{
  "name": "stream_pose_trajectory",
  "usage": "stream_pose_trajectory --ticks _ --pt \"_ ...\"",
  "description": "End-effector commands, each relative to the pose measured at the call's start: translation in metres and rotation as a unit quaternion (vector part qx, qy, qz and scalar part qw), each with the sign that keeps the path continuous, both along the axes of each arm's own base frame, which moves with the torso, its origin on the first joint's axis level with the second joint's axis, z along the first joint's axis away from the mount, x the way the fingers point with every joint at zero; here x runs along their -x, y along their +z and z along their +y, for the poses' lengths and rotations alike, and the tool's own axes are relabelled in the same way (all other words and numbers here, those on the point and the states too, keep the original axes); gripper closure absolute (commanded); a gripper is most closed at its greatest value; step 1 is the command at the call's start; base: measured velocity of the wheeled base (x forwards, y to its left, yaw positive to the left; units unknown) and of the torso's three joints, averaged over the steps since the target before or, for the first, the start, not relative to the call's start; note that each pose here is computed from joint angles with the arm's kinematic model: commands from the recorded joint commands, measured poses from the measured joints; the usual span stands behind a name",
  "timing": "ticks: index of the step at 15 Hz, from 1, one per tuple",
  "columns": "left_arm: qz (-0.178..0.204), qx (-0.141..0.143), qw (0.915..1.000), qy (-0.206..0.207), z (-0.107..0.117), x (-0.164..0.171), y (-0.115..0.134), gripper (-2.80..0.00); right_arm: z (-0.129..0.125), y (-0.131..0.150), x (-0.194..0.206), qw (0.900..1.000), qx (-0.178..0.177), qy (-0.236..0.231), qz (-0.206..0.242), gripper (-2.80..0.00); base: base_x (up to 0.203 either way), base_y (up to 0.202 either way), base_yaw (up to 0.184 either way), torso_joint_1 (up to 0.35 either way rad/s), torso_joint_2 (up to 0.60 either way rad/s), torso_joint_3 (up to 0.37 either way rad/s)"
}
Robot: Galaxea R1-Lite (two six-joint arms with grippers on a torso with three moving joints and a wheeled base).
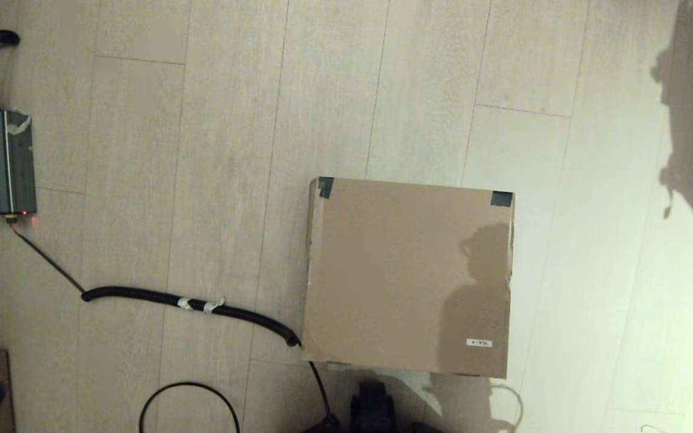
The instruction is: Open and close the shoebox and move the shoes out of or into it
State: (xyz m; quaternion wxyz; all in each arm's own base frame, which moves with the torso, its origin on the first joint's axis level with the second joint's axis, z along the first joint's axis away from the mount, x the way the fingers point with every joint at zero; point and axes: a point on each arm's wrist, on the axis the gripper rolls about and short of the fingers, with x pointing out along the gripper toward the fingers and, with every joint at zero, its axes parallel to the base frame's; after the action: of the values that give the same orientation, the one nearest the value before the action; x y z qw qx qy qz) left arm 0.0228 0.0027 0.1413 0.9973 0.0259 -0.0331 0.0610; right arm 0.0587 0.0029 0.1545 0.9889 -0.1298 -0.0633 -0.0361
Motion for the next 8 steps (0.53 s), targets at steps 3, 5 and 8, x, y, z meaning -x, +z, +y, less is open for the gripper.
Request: stream_pose_trajectory --ticks 3,5,8 --pt "0.006 -0.001 0.9991 -0.042 -0.001 0.049 -0.049 0.0 -0.007 -0.033 0.057 1.0 -0.025 -0.007 -0.001 0.0 0.0 0.0 0.0 0.0 0.0 0.0" --pt "0.054 0.009 0.9966 -0.062 -0.003 0.048 -0.065 0.0 -0.006 -0.063 0.06 0.986 -0.056 0.019 0.156 0.0 0.0 0.0 0.0 0.0 0.0 0.0" --pt "0.061 0.013 0.9963 -0.06 -0.003 0.047 -0.065 0.0 -0.003 -0.075 0.063 0.955 -0.096 0.055 0.276 0.0 0.0 0.0 0.0 0.0 0.0 0.0"
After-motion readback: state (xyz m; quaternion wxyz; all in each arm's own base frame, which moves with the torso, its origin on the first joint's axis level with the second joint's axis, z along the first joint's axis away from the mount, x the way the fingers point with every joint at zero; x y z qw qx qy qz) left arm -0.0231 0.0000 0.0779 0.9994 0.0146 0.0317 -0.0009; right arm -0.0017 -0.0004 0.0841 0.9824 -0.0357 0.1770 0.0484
